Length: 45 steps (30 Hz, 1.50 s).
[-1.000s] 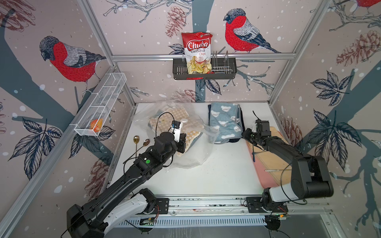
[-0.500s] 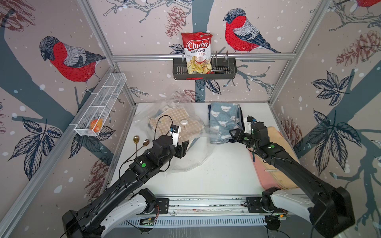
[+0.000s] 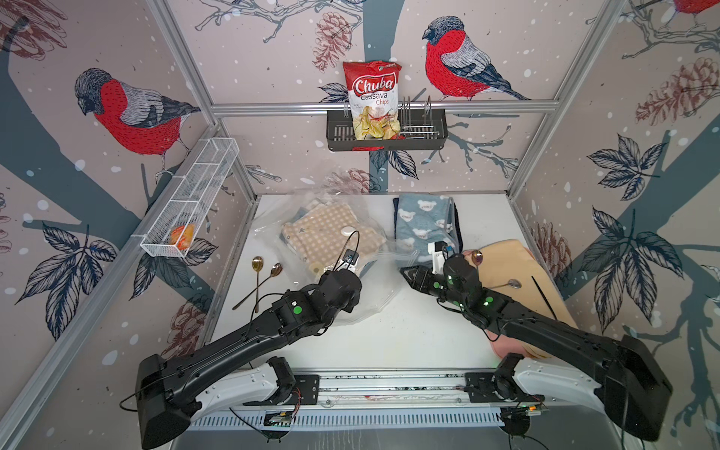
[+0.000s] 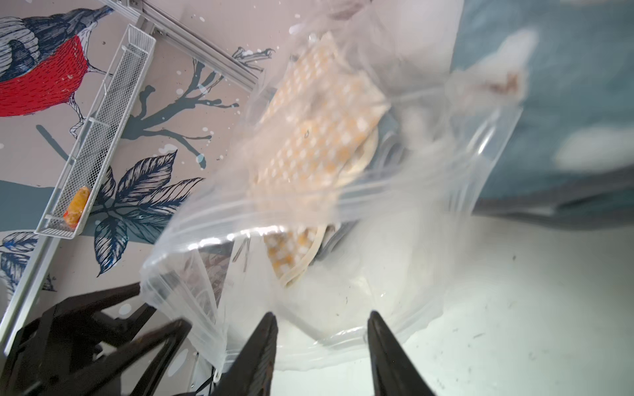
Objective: Take the blanket out of the vacuum bag
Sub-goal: Take out the blanket from the vacuum bag.
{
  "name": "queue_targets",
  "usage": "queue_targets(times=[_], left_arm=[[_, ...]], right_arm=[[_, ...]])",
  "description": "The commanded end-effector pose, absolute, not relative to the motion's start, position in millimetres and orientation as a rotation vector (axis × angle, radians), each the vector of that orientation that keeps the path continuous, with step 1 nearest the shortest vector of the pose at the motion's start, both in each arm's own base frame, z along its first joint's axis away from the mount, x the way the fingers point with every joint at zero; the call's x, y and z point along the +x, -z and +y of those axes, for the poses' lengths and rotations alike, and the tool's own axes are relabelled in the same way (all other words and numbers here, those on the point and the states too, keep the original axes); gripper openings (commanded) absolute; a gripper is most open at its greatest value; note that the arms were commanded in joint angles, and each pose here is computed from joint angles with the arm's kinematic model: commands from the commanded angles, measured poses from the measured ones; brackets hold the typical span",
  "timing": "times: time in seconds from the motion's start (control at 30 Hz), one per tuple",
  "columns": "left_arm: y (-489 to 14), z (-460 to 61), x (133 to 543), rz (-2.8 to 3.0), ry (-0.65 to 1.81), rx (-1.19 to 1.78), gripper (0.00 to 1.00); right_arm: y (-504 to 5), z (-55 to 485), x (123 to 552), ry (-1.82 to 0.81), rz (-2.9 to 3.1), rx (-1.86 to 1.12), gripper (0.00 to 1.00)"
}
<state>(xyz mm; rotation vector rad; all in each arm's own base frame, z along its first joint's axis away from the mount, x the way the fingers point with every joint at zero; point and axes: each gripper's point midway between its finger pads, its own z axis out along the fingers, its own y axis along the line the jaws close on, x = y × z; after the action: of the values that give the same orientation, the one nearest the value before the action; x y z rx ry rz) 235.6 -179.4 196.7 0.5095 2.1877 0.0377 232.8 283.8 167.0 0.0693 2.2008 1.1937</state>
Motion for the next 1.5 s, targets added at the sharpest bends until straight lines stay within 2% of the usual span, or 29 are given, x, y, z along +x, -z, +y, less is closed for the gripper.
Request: queue_targets(times=[0.0, 0.2, 0.43, 0.83, 1.2, 1.47], left_arm=[[-211, -156, 250, 2.142, -0.257, 0.408, 0.31], [-230, -177, 265, 2.079, -0.278, 0.498, 0.0], [-232, -185, 268, 2.036, -0.214, 0.479, 0.0], [-248, -186, 248, 1.904, 0.061, 0.461, 0.0], [-228, -197, 250, 1.979, 0.042, 0.514, 0.04], [-229, -198, 250, 1.975, 0.051, 0.517, 0.06]], right_arm=[[-188, 295, 233, -1.401, 2.034, 0.271, 0.41], [-178, 313, 225, -1.469, 1.985, 0.398, 0.39], [-158, 345, 235, -1.508, 1.993, 0.432, 0.37], [-126, 390, 269, -1.477, 2.006, 0.534, 0.4], [-89, 416, 285, -1.445, 2.076, 0.594, 0.44], [-88, 433, 296, -1.497, 2.081, 0.543, 0.43]])
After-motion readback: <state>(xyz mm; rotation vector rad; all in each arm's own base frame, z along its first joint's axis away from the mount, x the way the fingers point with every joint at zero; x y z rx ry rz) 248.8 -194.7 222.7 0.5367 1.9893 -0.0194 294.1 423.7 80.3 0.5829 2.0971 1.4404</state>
